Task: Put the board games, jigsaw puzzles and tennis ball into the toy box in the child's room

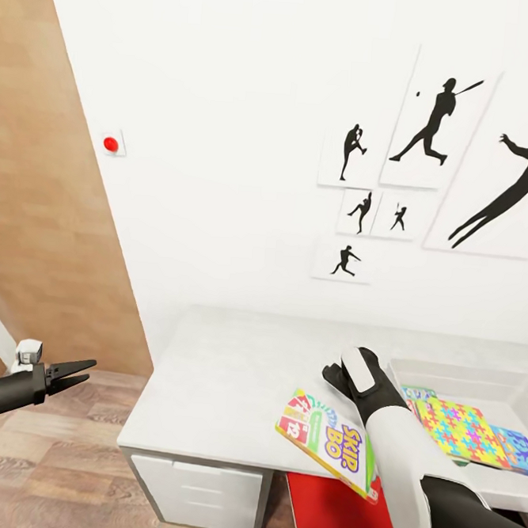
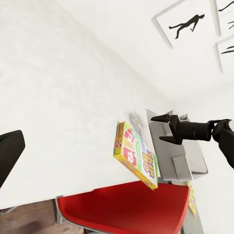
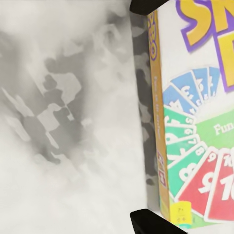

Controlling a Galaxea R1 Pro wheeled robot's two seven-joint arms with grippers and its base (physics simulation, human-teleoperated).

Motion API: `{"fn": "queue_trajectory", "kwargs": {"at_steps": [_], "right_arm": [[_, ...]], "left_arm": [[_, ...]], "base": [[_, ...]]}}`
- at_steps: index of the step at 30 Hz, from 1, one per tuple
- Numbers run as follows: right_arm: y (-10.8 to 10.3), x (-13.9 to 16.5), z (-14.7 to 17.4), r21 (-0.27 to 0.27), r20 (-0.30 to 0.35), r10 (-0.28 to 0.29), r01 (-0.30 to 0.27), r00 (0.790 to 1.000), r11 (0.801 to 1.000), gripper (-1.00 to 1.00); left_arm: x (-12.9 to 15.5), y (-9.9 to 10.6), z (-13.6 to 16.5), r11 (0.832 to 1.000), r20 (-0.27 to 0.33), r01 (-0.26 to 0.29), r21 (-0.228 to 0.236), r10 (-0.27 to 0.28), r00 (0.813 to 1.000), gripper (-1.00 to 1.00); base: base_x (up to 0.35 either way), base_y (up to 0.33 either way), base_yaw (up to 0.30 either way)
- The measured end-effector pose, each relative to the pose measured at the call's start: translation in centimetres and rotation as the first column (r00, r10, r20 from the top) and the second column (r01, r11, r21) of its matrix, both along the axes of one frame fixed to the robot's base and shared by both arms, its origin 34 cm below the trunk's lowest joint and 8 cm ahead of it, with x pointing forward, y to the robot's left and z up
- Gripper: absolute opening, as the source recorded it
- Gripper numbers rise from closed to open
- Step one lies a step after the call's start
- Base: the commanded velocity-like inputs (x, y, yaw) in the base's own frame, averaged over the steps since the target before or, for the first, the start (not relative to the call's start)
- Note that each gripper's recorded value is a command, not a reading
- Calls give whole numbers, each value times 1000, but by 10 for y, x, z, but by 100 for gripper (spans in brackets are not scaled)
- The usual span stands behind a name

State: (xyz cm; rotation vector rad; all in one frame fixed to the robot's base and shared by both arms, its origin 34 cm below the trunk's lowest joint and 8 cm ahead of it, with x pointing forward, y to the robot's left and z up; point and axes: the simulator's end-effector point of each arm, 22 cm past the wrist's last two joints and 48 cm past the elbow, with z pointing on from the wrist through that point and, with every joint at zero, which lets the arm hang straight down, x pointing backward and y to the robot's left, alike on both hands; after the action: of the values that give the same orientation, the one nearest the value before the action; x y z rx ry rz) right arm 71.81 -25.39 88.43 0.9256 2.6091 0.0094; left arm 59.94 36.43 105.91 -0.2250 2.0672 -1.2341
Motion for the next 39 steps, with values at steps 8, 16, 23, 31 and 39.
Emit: {"fn": "queue_trajectory", "kwargs": {"at_steps": [8,16,23,31,39], "right_arm": [[-1,-2,-8,-2,-13,0,0,1000,1000,100],[-1,-3,-16,-3,-26,2,-2,1000,1000,100],[-1,-5,-23,-4,-38,3,-3,999,1000,100],[-3,-7,-31,-7,-52,4,-4,999,1000,100],[-3,-9,-39,-8,-65,5,-5,998,1000,100]], "left_arm": [[1,0,-6,1000,-13,0,0,0,1000,100],[1,0,-13,1000,-26,0,0,0,1000,100],[2,0,-19,1000,-38,0,0,0,999,100],[2,0,-25,1000,-50,0,1,0,999,100],[6,2,-29,1000,-33,-7,14,7,999,100]], "base": [[0,0,0],[0,0,0],[0,0,0],[0,0,0],[0,0,0]]}}
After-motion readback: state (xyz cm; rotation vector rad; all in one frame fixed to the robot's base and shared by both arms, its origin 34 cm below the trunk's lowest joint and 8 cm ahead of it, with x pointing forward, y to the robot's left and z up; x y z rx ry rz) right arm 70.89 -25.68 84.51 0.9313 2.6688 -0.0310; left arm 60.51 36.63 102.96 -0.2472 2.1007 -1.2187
